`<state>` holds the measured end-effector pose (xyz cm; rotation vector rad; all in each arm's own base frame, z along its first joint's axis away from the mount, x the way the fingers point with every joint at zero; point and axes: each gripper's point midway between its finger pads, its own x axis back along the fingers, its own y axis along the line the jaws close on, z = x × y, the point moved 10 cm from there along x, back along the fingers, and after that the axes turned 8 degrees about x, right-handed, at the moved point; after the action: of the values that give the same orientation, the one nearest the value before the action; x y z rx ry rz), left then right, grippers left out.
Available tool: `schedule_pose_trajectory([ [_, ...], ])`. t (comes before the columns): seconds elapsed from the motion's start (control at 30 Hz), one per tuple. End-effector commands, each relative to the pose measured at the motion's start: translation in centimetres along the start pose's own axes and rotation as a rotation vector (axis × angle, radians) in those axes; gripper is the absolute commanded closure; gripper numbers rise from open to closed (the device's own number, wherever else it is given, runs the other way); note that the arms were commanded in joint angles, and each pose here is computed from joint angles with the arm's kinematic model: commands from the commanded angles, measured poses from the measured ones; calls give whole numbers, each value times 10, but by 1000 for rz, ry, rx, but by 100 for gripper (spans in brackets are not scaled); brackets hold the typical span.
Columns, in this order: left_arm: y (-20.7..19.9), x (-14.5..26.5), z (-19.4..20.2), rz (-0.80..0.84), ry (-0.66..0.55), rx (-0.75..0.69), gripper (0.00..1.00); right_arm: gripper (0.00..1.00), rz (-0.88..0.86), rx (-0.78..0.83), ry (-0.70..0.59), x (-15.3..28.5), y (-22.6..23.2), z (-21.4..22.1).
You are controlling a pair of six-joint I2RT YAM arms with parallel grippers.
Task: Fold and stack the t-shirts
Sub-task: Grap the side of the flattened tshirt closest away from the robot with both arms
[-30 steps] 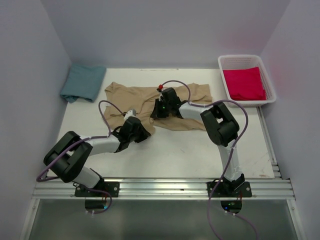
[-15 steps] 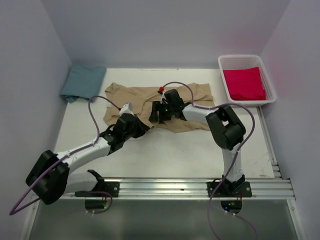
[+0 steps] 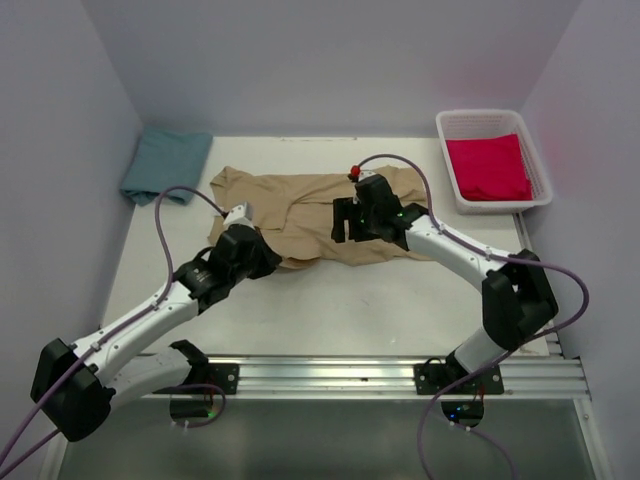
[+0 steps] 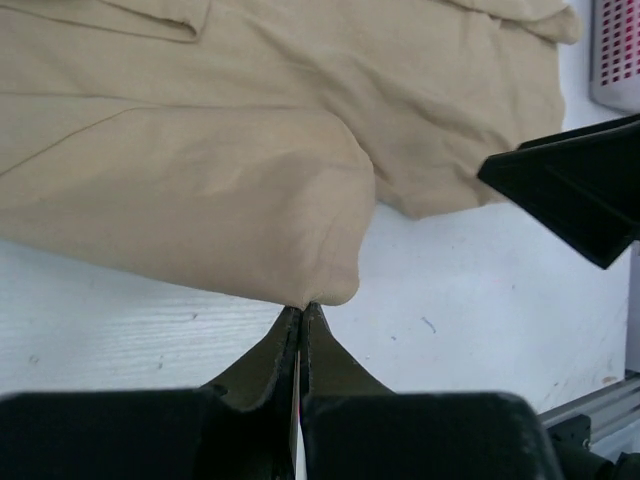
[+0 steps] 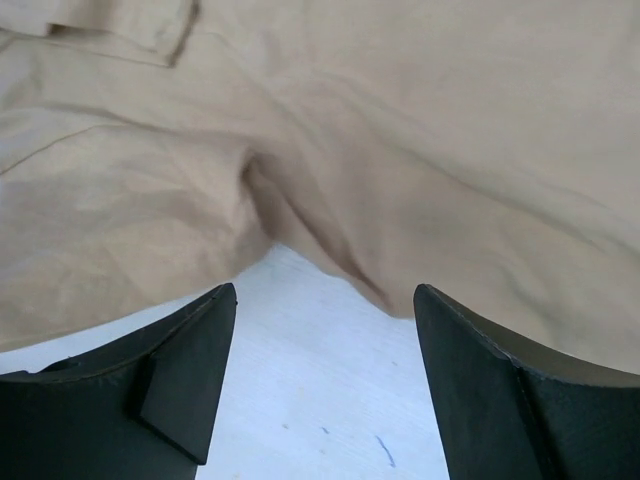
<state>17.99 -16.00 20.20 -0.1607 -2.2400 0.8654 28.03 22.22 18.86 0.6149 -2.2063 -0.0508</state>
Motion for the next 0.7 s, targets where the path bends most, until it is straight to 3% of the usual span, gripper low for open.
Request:
schedule_pose_trajectory([
  [0.0,2,16,-5,-49,-3,-57,100,24,248,30,47,22,-23,16],
  [0.27,0,45,-16,-95,5,-93,99,18,473,3,78,59,-40,29],
  [0.67,0,85,-16,-134,121,-107,81,9,654,-44,132,74,-52,43],
])
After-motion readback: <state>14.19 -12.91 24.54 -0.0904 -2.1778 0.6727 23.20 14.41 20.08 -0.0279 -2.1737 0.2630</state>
